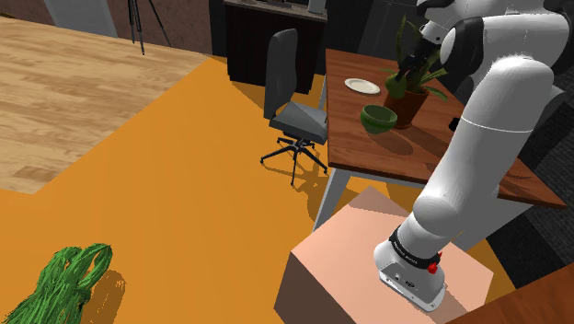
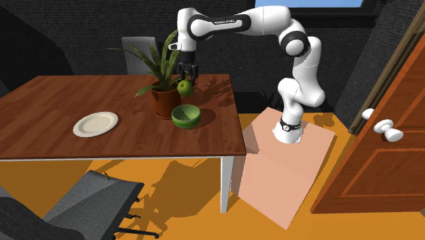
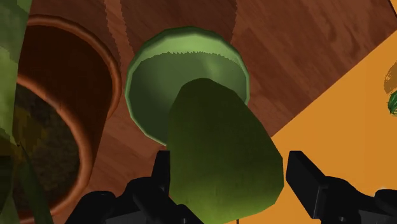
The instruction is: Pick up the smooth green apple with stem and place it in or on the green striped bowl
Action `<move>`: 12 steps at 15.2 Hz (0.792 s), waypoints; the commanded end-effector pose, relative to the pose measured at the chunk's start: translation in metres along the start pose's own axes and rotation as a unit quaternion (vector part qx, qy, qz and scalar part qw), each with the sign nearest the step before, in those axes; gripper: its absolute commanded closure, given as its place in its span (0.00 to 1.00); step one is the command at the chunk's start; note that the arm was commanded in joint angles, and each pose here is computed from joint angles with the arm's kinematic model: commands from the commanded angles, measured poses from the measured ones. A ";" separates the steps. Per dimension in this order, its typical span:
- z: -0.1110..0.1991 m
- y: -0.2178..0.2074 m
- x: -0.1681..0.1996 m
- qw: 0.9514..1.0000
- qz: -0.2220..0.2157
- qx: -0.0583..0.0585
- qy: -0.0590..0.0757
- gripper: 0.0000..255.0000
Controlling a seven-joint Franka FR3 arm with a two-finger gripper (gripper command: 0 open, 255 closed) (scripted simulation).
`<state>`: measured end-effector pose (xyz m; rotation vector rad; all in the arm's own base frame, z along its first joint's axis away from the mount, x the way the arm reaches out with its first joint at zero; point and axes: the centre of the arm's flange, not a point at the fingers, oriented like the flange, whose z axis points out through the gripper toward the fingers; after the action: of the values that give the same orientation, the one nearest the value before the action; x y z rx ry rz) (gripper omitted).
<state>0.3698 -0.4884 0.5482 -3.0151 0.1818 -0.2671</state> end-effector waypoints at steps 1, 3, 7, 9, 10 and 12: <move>0.010 0.002 -0.002 1.000 -0.001 0.000 0.000 1.00; 0.020 0.003 -0.003 1.000 -0.001 0.000 0.000 1.00; 0.041 0.006 -0.007 1.000 -0.001 0.000 0.000 1.00; 0.051 0.007 -0.009 1.000 -0.001 0.000 0.000 1.00; 0.056 0.008 -0.010 1.000 -0.001 0.000 0.000 1.00; 0.067 0.009 -0.011 1.000 -0.001 0.000 0.000 1.00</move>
<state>0.3710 -0.4890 0.4847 -3.0146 0.1803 -0.2672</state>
